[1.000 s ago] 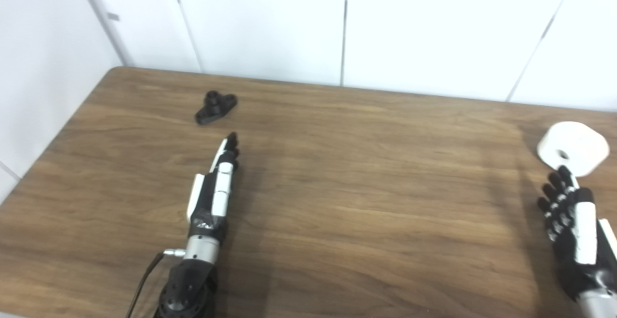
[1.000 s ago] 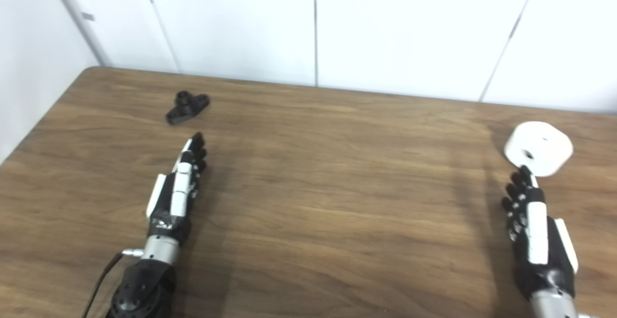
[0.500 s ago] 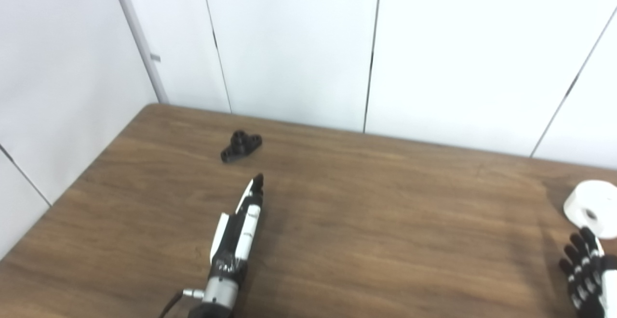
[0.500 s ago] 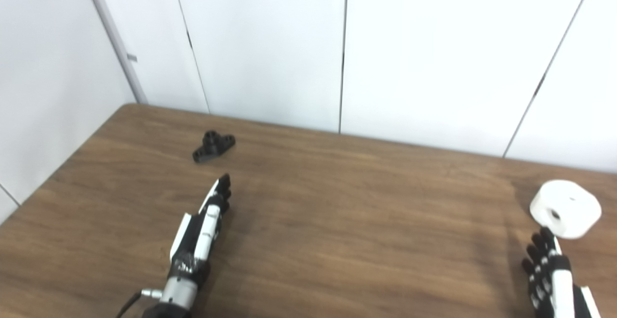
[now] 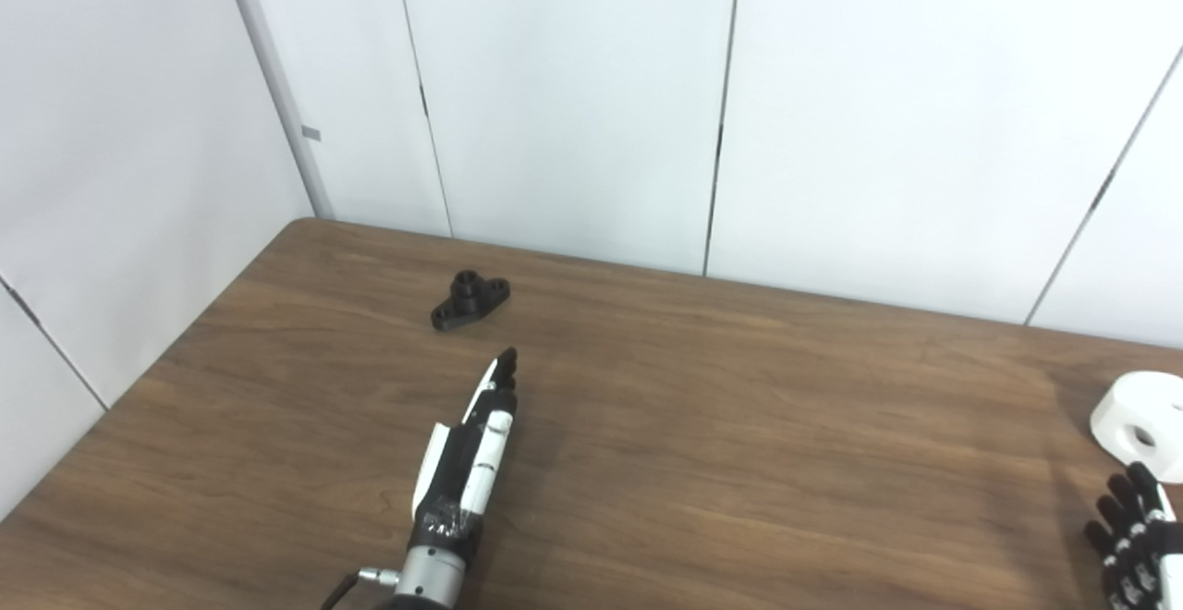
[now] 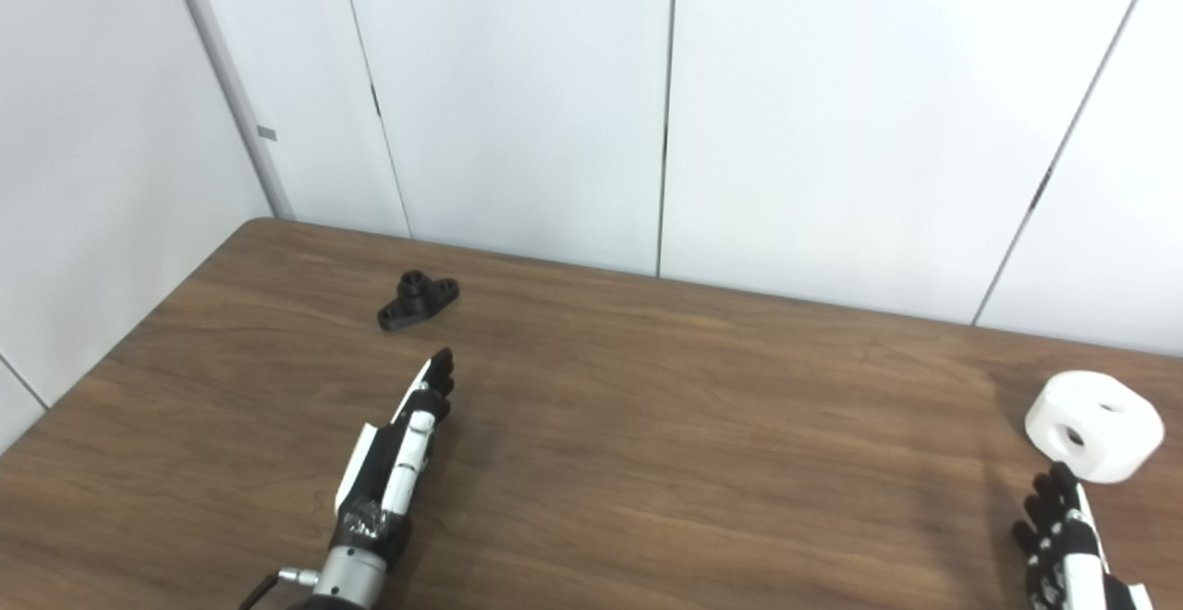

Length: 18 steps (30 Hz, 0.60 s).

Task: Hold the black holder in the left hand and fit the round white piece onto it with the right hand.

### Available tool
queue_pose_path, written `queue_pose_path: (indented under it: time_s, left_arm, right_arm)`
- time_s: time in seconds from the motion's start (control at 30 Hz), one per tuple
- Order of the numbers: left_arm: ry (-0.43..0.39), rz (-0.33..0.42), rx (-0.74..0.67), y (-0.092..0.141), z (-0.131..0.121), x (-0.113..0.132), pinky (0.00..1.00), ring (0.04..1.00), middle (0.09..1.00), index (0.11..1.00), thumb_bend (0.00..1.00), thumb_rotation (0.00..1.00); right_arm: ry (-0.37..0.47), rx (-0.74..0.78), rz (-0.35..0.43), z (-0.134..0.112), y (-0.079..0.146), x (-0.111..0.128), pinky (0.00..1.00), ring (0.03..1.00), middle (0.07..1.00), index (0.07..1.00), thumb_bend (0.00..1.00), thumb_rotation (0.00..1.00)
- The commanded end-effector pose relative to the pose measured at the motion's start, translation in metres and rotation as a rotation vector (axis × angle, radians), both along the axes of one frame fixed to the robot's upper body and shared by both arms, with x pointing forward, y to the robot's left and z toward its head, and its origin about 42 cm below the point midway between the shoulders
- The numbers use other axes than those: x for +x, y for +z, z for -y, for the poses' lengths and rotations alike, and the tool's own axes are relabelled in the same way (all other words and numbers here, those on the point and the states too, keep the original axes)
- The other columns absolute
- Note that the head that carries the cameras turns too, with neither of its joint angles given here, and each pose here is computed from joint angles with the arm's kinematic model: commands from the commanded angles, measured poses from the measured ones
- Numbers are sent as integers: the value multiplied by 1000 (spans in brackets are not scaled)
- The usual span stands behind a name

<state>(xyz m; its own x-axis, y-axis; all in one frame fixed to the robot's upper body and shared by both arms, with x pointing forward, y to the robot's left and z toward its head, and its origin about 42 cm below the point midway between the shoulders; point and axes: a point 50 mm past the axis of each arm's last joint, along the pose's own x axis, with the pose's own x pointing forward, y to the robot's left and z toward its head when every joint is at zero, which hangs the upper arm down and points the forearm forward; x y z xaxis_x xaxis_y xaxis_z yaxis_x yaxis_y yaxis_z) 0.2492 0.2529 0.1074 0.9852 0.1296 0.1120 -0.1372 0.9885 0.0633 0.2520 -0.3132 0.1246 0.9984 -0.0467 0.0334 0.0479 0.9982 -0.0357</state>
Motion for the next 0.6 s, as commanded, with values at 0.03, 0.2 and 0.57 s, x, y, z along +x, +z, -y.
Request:
queue_pose_path:
  time_s: [0.03, 0.2, 0.57]
  left_arm:
    - [-3, -50, -3, -15, 7, -5, 1000, 1000, 1000, 1000, 597, 873]
    - [3, -57, -2, -9, 7, -8, 1000, 1000, 1000, 1000, 590, 719]
    - [86, -12, 213, 33, -5, -6, 1000, 1000, 1000, 988, 875, 418]
  right_arm:
    - [-1, -10, 44, 3, 9, 2, 1000, 997, 986, 992, 669, 951]
    - [4, -7, 55, 4, 10, 1, 1000, 994, 988, 991, 672, 949]
    - [1, -4, 49, 3, 11, -5, 1000, 1000, 1000, 1000, 668, 953]
